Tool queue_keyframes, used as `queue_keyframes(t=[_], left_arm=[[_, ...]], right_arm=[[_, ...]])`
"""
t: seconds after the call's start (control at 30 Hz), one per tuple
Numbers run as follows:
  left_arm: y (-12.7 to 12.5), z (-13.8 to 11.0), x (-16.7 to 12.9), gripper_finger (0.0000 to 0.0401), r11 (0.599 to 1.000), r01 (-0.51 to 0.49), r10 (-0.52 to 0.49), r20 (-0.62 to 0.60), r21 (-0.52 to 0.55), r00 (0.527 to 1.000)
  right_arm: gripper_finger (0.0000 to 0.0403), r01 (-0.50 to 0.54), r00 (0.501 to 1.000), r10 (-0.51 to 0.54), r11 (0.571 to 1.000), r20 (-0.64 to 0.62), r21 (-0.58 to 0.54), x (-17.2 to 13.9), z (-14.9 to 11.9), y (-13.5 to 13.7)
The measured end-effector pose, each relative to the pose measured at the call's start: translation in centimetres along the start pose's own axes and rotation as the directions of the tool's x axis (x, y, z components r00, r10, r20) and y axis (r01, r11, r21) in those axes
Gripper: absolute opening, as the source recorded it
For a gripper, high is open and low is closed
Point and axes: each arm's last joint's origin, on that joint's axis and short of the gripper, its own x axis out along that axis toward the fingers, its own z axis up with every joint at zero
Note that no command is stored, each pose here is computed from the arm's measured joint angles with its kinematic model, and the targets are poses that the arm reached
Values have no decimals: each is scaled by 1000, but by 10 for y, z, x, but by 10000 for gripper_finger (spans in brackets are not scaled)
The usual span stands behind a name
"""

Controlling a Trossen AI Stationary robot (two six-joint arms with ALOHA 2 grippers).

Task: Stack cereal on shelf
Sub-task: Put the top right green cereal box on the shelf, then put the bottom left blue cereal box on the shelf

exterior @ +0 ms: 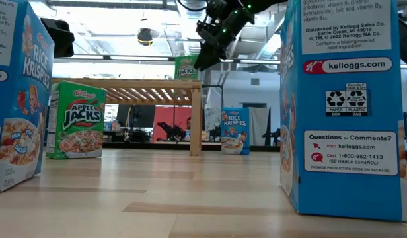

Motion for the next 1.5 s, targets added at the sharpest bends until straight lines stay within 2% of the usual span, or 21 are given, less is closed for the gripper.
queue_keyframes(t=[0.27,0.57,0.97,1.17,1.5], left_arm=[[0,0,0,318,1000,0,0,0,0,1000],[0,0,0,318,1000,0,0,0,0,1000],[0,0,0,318,1000,0,0,0,0,1000],[0,0,0,318,1000,0,0,0,0,1000],[0,0,0,318,1000,0,0,0,0,1000]], right_arm=[[261,7,1000,-7,1000,-24,0,0,-2,0],[261,-7,998,7,1000,-59,5,-16,-2,6],[261,-79,956,109,990,-272,118,-34,-16,32],[261,-97,927,150,981,-344,168,-58,-21,43],[261,-102,916,150,984,-373,146,-111,-18,70]])
